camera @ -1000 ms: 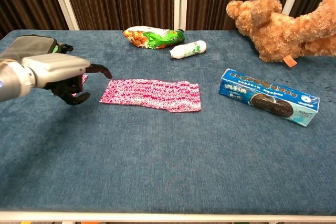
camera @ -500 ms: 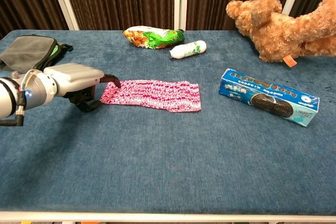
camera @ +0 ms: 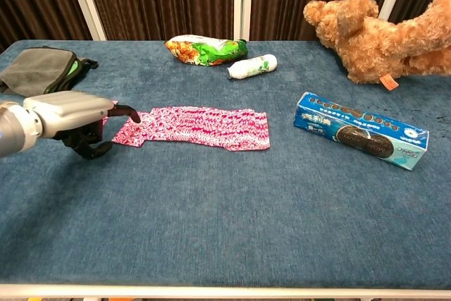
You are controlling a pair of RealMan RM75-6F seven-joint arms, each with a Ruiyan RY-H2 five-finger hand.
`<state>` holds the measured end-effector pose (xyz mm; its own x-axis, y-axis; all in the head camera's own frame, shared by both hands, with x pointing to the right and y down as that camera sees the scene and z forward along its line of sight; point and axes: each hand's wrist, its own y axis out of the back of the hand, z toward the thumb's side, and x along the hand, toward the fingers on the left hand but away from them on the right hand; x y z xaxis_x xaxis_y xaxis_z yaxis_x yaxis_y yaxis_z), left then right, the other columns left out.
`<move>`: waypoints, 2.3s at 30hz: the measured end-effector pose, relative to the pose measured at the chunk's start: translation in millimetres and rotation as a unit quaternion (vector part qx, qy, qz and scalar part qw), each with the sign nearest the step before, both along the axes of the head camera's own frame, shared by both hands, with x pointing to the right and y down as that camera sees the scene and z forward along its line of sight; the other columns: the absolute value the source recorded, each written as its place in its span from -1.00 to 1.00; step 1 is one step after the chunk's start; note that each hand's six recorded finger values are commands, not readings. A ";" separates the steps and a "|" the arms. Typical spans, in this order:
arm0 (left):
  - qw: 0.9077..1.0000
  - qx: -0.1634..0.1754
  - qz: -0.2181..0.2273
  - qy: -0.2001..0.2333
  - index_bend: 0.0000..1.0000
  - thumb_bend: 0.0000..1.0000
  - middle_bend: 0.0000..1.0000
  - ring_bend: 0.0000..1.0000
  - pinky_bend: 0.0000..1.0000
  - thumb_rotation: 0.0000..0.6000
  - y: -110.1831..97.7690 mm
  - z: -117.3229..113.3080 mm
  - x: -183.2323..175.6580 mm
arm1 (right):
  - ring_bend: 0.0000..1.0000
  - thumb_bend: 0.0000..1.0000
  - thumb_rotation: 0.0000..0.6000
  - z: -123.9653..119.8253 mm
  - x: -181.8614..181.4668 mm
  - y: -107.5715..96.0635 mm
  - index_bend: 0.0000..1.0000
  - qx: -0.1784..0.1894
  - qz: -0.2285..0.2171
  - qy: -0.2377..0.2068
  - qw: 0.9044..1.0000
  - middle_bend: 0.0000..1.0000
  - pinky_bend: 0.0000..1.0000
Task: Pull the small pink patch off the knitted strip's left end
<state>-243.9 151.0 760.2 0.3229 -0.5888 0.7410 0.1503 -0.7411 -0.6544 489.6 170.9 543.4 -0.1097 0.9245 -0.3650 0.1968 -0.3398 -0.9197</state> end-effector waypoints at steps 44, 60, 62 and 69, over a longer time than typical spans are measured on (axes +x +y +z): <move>0.999 -0.031 0.016 -0.028 -0.66 0.08 1.00 0.89 0.89 1.00 38.0 -9.1 -24.4 | -1.00 -0.97 1.00 2.8 -1.6 3.9 -1.00 -0.011 0.001 -0.002 1.000 -1.00 -1.00; 1.000 -0.001 -0.018 -0.025 -0.66 0.06 0.82 0.77 0.77 1.00 40.9 -55.9 -54.7 | -1.00 -0.97 1.00 -2.6 -9.1 4.6 -1.00 -0.004 -0.007 -0.014 1.000 -1.00 -1.00; 0.999 0.028 -0.037 -0.009 -0.66 0.02 0.71 0.68 0.69 1.00 30.2 -67.6 -56.2 | -1.00 -0.97 1.00 -3.4 -10.2 4.5 -1.00 -0.001 -0.009 -0.015 1.000 -1.00 -1.00; 0.978 0.162 -0.122 0.038 -0.71 -0.48 -0.75 -0.87 -0.34 1.00 -5.0 -112.0 -82.2 | -1.00 -0.97 1.00 -4.3 -14.8 2.9 -1.00 0.013 -0.014 -0.022 1.000 -1.00 -1.00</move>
